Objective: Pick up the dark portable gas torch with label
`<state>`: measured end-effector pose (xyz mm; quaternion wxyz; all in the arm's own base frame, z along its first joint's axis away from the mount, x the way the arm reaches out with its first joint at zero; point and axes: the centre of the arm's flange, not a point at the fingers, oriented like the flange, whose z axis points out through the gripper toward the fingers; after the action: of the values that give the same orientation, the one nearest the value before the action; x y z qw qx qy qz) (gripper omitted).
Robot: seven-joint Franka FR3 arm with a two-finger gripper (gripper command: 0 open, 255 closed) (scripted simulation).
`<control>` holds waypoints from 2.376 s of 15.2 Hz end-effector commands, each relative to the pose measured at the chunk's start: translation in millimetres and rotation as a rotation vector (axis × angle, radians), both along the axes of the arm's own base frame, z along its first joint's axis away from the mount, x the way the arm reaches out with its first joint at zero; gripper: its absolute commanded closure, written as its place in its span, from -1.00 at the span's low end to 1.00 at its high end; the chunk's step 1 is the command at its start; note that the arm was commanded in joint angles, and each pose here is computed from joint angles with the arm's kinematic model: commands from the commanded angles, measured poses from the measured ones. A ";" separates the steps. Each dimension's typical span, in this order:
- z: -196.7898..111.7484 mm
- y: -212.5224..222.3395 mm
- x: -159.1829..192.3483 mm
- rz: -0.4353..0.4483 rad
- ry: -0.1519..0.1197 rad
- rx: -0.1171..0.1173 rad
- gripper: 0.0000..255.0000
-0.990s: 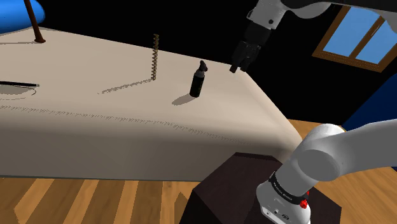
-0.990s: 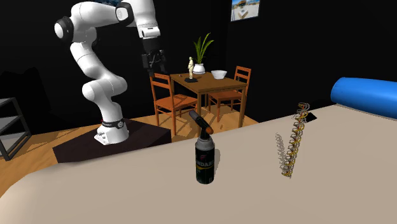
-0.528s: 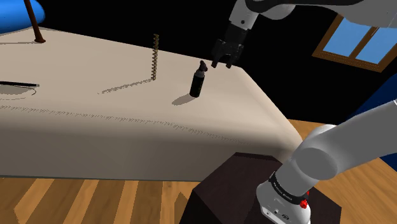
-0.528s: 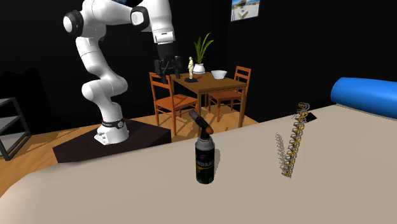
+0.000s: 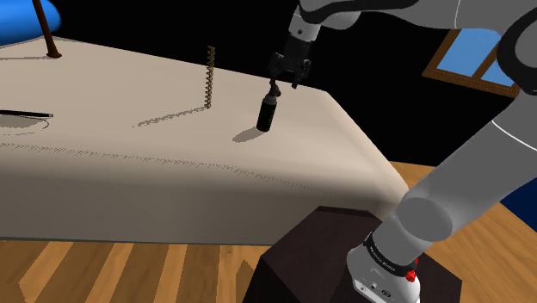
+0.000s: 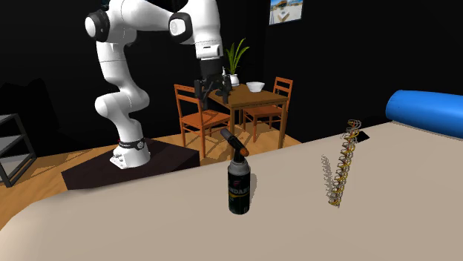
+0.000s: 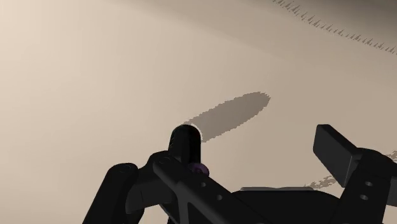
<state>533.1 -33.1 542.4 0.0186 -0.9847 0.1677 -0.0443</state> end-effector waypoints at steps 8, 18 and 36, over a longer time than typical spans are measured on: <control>-30.4 -66.2 91.3 -0.247 0.009 -0.029 -1.00; -74.1 -99.4 124.8 -0.350 0.013 -0.041 -1.00; -56.0 -99.4 124.8 -0.350 0.013 -0.041 1.00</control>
<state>658.3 -133.5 481.1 -0.0109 -0.9408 0.3359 -0.0432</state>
